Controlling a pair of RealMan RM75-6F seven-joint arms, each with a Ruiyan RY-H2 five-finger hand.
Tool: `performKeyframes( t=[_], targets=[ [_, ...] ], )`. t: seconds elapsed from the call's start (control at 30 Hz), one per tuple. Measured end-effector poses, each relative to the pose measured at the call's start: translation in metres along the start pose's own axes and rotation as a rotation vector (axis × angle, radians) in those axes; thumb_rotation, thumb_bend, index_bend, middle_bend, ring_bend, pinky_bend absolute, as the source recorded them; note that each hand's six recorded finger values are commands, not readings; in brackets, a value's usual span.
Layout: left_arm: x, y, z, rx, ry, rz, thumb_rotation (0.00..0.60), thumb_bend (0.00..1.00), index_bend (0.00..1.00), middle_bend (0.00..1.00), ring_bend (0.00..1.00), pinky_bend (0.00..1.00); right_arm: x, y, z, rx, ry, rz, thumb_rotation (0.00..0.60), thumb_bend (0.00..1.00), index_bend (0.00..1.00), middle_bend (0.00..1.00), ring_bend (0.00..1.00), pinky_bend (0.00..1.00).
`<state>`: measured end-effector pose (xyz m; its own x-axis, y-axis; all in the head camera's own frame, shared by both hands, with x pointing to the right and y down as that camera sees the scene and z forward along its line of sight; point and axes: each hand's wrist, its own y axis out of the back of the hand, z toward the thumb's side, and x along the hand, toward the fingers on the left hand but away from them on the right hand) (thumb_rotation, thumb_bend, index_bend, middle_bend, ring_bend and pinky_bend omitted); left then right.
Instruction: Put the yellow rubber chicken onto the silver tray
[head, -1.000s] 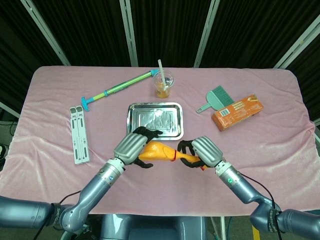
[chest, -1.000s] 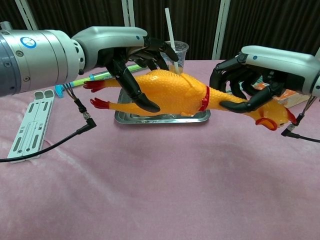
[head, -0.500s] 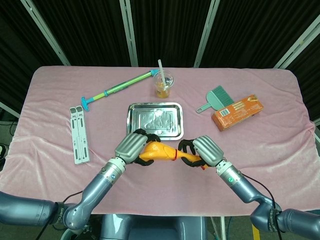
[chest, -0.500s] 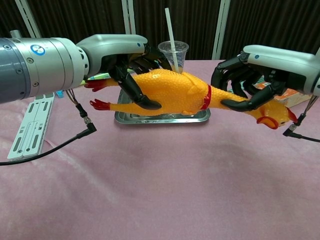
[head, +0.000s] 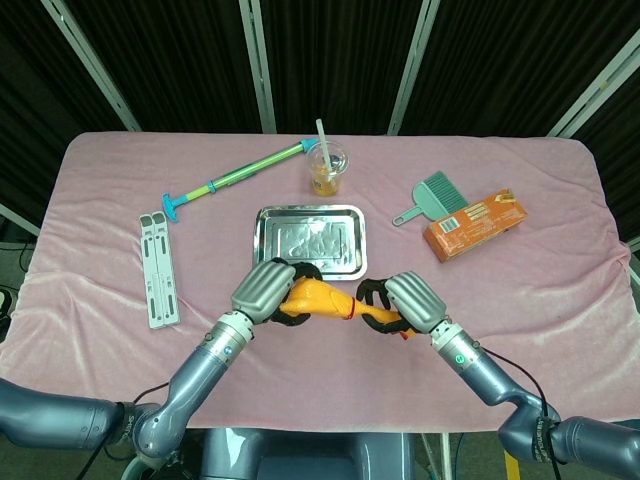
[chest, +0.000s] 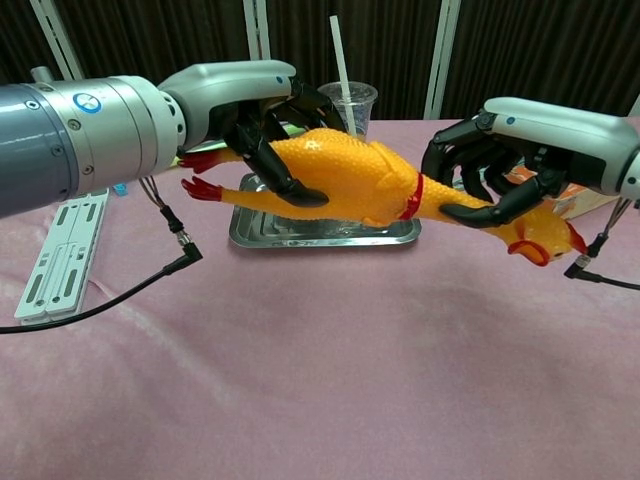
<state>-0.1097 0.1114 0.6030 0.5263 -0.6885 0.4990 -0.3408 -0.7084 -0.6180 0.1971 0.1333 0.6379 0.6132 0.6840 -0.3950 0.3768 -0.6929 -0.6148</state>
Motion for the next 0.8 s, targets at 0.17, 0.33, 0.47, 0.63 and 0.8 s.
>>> performKeyframes(
  t=[0.17, 0.33, 0.47, 0.63, 0.8],
  targets=[
    [0.001, -0.003, -0.004, -0.010, 0.003, 0.007, 0.600, 0.38, 0.66, 0.73, 0.66, 0.52, 0.000, -0.002, -0.002, -0.004, -0.005, 0.004, 0.600, 0.61, 0.91, 0.70, 0.71, 0.88],
    [-0.002, -0.004, -0.009, -0.021, 0.010, -0.019, 0.600, 0.07, 0.31, 0.48, 0.45, 0.51, -0.001, -0.002, -0.004, -0.002, -0.007, 0.004, 0.600, 0.61, 0.91, 0.70, 0.71, 0.88],
    [-0.005, -0.001, -0.012, -0.017, 0.012, -0.028, 0.600, 0.00, 0.16, 0.36, 0.35, 0.47, -0.001, -0.002, -0.006, -0.001, -0.012, 0.004, 0.600, 0.61, 0.91, 0.70, 0.71, 0.88],
    [-0.006, 0.001, -0.013, -0.027, 0.013, -0.037, 0.600, 0.00, 0.13, 0.33, 0.33, 0.45, 0.001, -0.003, -0.009, -0.002, -0.021, 0.005, 0.600, 0.61, 0.91, 0.70, 0.71, 0.88],
    [-0.006, 0.001, -0.012, -0.030, 0.009, -0.039, 0.600, 0.03, 0.19, 0.33, 0.33, 0.45, 0.002, -0.003, -0.011, -0.005, -0.025, 0.005, 0.600, 0.61, 0.91, 0.70, 0.71, 0.88]
  ],
)
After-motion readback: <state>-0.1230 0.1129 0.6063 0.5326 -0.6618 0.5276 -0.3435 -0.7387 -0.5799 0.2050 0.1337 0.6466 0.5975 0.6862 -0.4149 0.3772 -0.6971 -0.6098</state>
